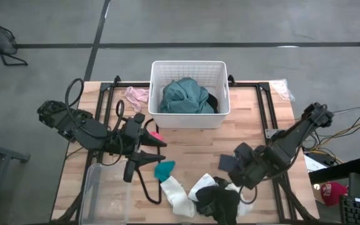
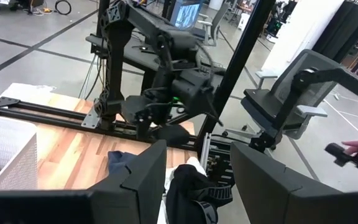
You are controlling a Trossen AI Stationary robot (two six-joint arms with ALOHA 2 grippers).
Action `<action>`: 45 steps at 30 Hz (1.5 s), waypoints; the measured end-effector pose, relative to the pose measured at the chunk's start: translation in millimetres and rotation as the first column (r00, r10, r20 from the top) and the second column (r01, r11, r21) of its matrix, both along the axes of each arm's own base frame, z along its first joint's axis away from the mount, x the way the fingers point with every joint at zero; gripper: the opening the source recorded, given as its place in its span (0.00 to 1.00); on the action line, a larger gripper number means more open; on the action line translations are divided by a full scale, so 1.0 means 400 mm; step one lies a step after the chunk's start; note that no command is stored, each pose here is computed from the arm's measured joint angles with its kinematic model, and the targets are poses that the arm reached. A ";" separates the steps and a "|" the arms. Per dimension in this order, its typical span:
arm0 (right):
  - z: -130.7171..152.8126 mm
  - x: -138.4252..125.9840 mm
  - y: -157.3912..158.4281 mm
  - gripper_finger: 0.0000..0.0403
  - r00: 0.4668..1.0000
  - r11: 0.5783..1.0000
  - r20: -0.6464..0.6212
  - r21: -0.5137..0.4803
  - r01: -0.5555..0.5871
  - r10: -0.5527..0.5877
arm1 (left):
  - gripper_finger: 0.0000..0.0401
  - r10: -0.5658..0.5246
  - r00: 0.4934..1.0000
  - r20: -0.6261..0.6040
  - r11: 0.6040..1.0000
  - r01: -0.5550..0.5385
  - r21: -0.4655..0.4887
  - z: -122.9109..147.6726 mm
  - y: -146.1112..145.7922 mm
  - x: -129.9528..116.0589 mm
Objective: Pick & Place Cloths
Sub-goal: Put the dark blue sock into the left transparent bin
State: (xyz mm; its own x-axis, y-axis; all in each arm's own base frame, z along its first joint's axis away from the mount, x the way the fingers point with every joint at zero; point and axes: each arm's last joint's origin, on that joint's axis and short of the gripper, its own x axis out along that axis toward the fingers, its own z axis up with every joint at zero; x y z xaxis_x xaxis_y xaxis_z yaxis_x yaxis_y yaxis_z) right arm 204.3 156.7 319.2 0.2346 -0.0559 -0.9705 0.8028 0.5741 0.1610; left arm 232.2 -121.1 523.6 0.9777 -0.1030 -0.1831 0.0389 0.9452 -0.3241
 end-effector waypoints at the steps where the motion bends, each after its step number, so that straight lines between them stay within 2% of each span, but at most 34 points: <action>1: -0.013 -0.010 -0.008 0.64 1.000 1.000 0.015 0.016 0.019 -0.019 | 0.46 0.000 1.000 0.000 1.000 0.000 0.000 0.000 0.000 0.000; 6: -0.101 -0.061 -0.054 0.65 0.981 0.979 0.032 0.081 0.187 -0.190 | 0.46 0.000 1.000 0.000 1.000 0.000 -0.001 0.000 0.000 0.000; 9: -0.155 -0.096 -0.084 0.67 0.941 0.934 -0.023 0.122 0.337 -0.337 | 0.46 0.001 1.000 -0.001 1.000 -0.001 -0.004 0.000 0.000 0.000; 12: -0.207 -0.121 -0.101 0.70 0.905 0.893 -0.071 0.148 0.425 -0.419 | 0.46 0.001 1.000 -0.001 1.000 -0.001 -0.004 0.000 0.000 0.000; 16: -0.267 -0.131 -0.115 0.73 0.878 0.864 -0.104 0.158 0.478 -0.467 | 0.46 0.001 1.000 -0.004 1.000 -0.001 -0.003 -0.001 0.000 0.000; 25: -0.369 -0.140 -0.128 0.72 0.863 0.864 -0.151 0.075 0.497 -0.483 | 0.46 0.006 1.000 -0.004 1.000 -0.006 0.001 -0.001 0.001 0.000; 31: -0.430 -0.133 -0.128 0.67 0.863 0.862 -0.142 0.092 0.499 -0.484 | 0.46 0.008 1.000 -0.006 1.000 -0.008 0.001 -0.002 0.001 0.000; 37: -0.460 -0.128 -0.124 0.58 0.871 0.875 -0.155 0.064 0.479 -0.466 | 0.46 0.024 1.000 -0.011 1.000 -0.024 0.010 -0.003 0.002 -0.001; 41: -0.461 -0.129 -0.124 0.47 0.871 0.876 -0.155 0.060 0.479 -0.466 | 0.46 0.026 1.000 -0.017 1.000 -0.026 0.013 -0.005 0.003 -0.001; 45: -0.456 -0.127 -0.125 0.29 0.872 0.872 -0.136 0.077 0.483 -0.471 | 0.46 0.028 0.999 -0.026 0.999 -0.027 0.020 -0.007 0.003 -0.001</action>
